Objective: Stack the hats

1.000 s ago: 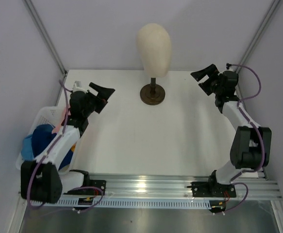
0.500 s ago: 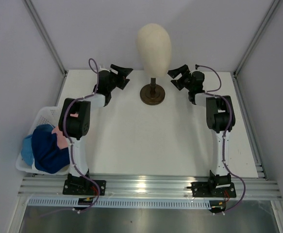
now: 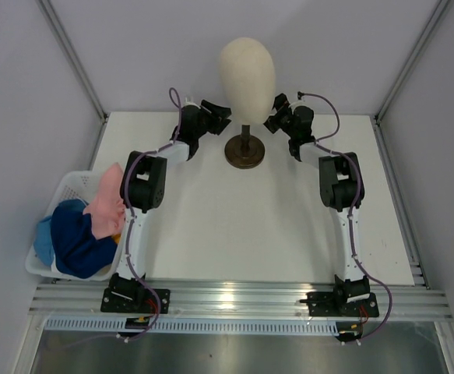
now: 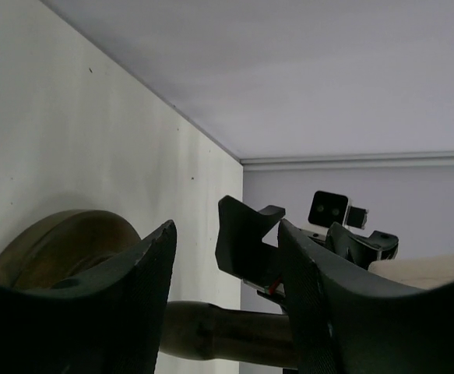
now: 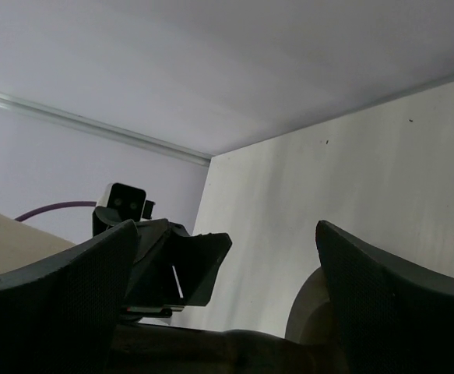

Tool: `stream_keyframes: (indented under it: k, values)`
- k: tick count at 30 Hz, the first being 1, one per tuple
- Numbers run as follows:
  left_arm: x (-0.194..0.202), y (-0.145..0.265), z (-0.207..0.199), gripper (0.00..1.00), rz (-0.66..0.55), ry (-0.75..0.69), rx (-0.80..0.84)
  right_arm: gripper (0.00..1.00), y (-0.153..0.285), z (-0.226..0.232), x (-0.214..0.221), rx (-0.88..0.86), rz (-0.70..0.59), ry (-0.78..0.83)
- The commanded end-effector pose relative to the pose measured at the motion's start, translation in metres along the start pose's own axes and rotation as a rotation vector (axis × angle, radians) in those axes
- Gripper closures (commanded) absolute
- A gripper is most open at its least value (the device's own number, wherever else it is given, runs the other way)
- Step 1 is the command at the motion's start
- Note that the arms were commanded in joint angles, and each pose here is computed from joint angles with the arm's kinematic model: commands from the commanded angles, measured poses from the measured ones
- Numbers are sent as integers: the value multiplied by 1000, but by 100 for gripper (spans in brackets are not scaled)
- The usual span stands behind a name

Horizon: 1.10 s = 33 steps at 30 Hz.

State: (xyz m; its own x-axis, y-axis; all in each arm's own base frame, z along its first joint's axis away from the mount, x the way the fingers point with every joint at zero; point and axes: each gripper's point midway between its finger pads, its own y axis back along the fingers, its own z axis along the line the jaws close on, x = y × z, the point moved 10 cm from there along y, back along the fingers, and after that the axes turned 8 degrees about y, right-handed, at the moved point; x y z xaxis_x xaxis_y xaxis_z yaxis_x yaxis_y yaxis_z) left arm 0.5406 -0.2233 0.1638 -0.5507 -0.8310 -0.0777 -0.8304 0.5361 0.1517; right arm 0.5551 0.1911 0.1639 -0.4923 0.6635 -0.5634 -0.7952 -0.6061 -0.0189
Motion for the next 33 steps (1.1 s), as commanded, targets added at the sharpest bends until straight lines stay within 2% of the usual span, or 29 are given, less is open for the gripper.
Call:
stream_keyframes:
  k: [1,7,16,28,33]
  values:
    - [10,-5,-14,41,43,-68,39,0,-9,13,8,-58,10,30]
    - [21,-4,-11,37,93,-91,39,0,-9,22,22,-65,53,23]
    - [53,11,-12,36,181,-178,59,1,7,33,42,-57,107,31]
    - [93,59,1,36,242,-216,40,1,48,61,76,-80,158,42]
    - [111,85,-11,37,256,-278,54,1,73,71,93,-65,178,58]
